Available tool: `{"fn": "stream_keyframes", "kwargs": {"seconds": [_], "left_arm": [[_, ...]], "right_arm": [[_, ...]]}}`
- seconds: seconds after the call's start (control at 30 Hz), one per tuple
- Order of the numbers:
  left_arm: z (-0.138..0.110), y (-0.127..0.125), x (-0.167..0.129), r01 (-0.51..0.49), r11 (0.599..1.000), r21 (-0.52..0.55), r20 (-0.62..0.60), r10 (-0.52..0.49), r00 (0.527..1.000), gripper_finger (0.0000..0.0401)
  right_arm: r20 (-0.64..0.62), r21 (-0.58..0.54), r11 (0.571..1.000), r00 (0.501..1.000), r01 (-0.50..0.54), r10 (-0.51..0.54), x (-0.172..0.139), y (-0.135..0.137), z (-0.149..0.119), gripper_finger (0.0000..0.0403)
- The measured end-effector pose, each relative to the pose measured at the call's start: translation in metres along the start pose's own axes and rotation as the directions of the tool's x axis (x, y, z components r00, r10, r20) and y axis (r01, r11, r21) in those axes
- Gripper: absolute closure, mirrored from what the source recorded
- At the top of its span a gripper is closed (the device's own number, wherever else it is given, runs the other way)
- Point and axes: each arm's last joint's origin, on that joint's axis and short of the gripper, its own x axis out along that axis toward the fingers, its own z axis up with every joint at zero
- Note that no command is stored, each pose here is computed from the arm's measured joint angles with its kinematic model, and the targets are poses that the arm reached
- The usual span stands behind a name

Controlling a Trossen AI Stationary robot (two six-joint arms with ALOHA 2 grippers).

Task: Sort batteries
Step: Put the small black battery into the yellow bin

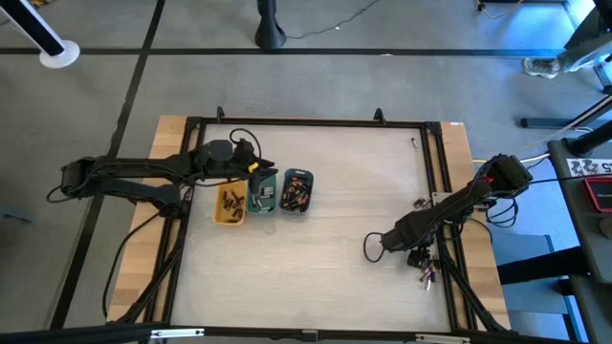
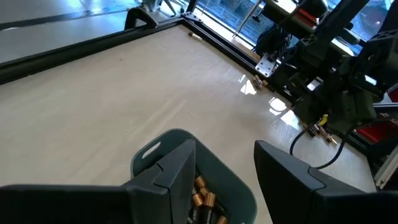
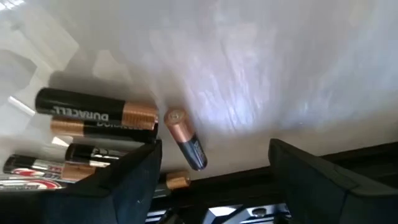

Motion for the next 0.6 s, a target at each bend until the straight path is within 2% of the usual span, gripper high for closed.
{"fn": "stream_keyframes", "kwargs": {"seconds": [0.13,0.23,0.4,0.6], "left_arm": [[0.0000,0.0000,0.0000,0.000,1.000,-0.014,0.000,0.000,1.000,0.0246],[0.0000,0.0000,0.0000,0.000,1.000,-0.014,0.000,0.000,1.000,0.0246],[0.0000,0.0000,0.0000,0.000,1.000,-0.022,0.000,0.000,1.000,0.0246],[-0.0005,-0.0005,0.0000,0.002,1.000,-0.023,-0.003,-0.002,1.000,0.0246]], "right_arm": [[-0.021,0.009,1.000,1.000,0.011,-0.011,0.0060,-0.0004,0.0027,0.0115],[-0.025,0.012,1.000,1.000,0.014,-0.014,0.0075,0.0000,0.0040,0.0145],[-0.010,0.030,1.000,1.000,0.008,-0.007,0.0079,0.0012,0.0054,0.0223],[-0.001,0.038,0.999,1.000,0.005,-0.005,0.0080,0.0018,0.0061,0.0343]]}}
